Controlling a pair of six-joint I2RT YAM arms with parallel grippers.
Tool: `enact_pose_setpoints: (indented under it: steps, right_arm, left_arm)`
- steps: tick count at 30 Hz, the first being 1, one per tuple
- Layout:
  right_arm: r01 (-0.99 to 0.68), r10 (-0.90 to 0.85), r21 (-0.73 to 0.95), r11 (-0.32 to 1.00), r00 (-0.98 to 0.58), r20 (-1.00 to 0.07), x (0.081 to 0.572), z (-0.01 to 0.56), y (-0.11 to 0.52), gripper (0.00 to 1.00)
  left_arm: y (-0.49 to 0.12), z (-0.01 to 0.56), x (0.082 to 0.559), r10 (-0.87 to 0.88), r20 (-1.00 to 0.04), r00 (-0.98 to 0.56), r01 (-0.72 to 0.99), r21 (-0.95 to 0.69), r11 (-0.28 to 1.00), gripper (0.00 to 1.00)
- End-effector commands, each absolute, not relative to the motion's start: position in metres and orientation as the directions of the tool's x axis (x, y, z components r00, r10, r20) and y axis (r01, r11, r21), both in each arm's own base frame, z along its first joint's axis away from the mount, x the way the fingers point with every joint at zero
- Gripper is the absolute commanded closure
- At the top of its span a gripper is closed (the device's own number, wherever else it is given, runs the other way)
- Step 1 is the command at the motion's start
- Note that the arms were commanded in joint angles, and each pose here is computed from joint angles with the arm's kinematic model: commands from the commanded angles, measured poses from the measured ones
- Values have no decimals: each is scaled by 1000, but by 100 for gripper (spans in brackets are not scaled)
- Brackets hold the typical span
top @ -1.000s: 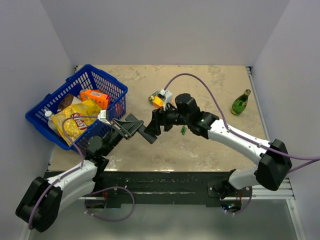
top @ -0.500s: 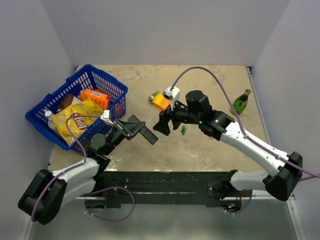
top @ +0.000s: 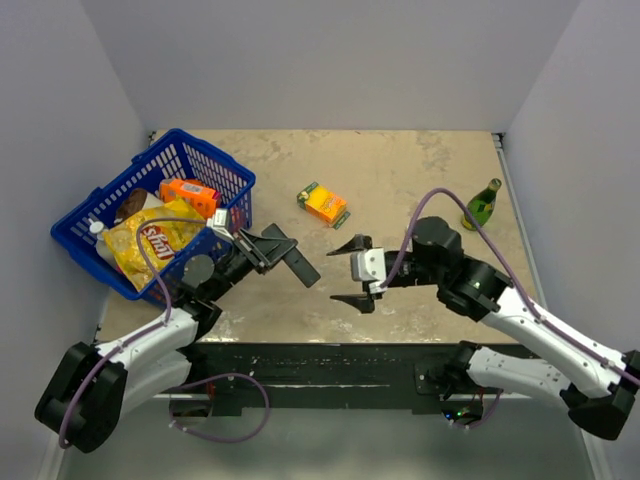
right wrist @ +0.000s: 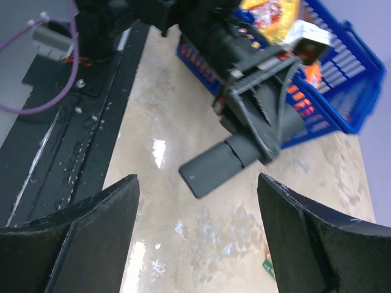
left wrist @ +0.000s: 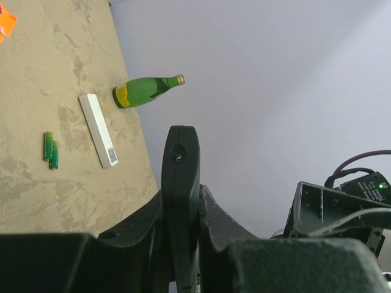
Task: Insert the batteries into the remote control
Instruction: Load the battery cover into the remote control.
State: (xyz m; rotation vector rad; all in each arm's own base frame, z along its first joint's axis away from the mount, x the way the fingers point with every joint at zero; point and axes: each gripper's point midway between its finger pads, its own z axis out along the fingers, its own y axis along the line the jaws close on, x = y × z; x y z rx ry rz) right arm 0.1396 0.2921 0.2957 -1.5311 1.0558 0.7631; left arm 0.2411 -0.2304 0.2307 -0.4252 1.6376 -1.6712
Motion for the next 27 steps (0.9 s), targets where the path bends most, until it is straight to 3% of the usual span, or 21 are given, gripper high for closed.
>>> enact_pose_setpoints:
  steps: [1,6,10,27]
  right_arm:
    - [-817,-233,-533,-220,575,-784,127,284,314,21]
    - [-787,-253,-543,-292,611,-750,122,277,330,28]
    - [-784,-275,-537,-309,615,-739,127,270,336,40]
    - [-769,-371,-550,-325,639,-674,150,246,342,38]
  left_arm:
    - [-236,257,236,-675,-298,-675,341,-937,72,100]
    - [-236,261,234,-669,-300,-680,347,-935,67,100]
    - [-237,262,232,-660,-304,-687,351,-934,65,100]
    - [-241,266,226,-632,-313,-709,371,-928,44,100]
